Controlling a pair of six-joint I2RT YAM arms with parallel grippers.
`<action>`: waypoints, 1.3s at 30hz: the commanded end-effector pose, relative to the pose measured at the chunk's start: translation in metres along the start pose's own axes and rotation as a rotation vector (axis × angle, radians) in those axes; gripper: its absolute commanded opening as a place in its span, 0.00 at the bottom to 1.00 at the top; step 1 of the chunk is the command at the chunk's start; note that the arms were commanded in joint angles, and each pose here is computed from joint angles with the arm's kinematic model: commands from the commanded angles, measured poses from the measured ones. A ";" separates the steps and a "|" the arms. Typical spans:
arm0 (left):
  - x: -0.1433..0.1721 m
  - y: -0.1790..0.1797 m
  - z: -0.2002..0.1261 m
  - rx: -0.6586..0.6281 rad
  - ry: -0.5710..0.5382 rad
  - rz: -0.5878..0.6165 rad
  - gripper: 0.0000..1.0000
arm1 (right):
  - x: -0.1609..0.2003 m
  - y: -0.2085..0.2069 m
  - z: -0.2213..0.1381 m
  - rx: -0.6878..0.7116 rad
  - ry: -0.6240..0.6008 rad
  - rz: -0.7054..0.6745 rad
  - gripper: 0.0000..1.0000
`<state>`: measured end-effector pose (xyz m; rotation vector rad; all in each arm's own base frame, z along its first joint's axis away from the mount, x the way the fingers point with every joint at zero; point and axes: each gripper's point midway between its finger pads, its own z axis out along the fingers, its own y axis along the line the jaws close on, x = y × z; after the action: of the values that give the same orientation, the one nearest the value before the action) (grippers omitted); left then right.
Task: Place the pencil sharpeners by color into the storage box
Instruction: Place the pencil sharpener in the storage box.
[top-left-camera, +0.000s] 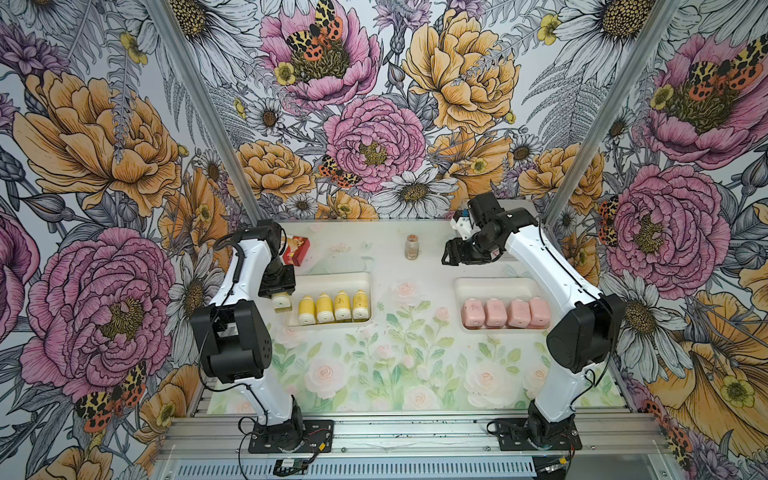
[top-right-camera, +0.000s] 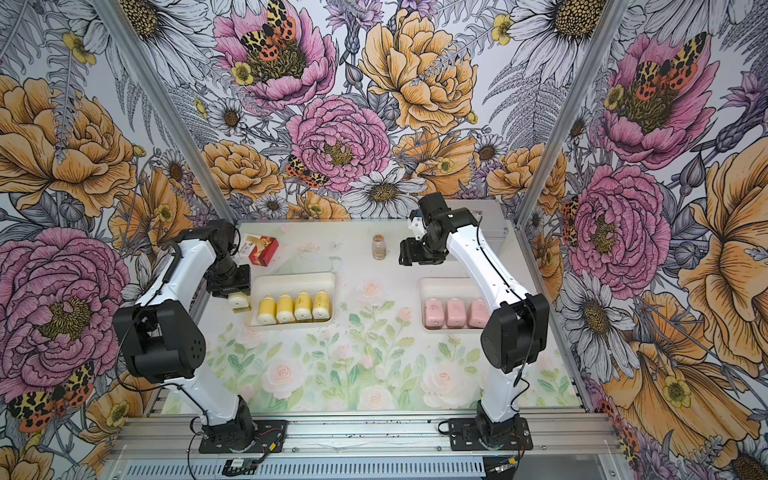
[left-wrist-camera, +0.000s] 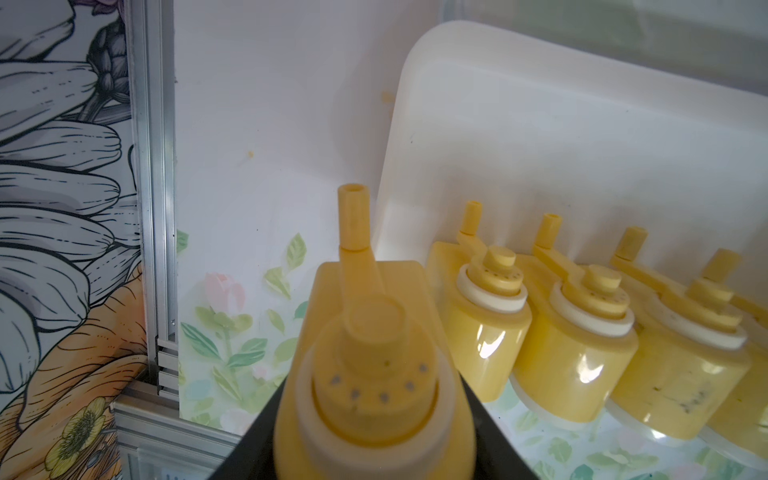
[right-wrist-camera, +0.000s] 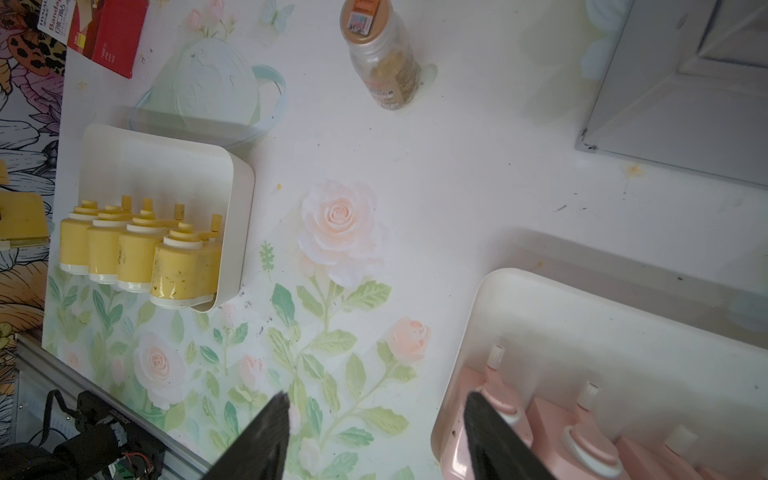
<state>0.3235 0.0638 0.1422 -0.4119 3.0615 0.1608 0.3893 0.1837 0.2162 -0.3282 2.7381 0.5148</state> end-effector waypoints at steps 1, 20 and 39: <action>-0.009 -0.007 0.006 0.033 -0.017 0.020 0.39 | -0.007 0.007 0.000 -0.019 -0.010 -0.025 0.68; 0.011 -0.029 0.029 0.057 0.027 0.040 0.39 | -0.004 0.008 0.002 -0.025 -0.002 -0.023 0.68; 0.013 -0.036 0.046 0.069 0.048 0.056 0.38 | -0.003 0.013 0.007 -0.030 0.004 -0.030 0.68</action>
<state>0.3136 0.0393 0.0948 -0.3396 3.1435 0.1103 0.3866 0.1911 0.2164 -0.3563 2.7363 0.5288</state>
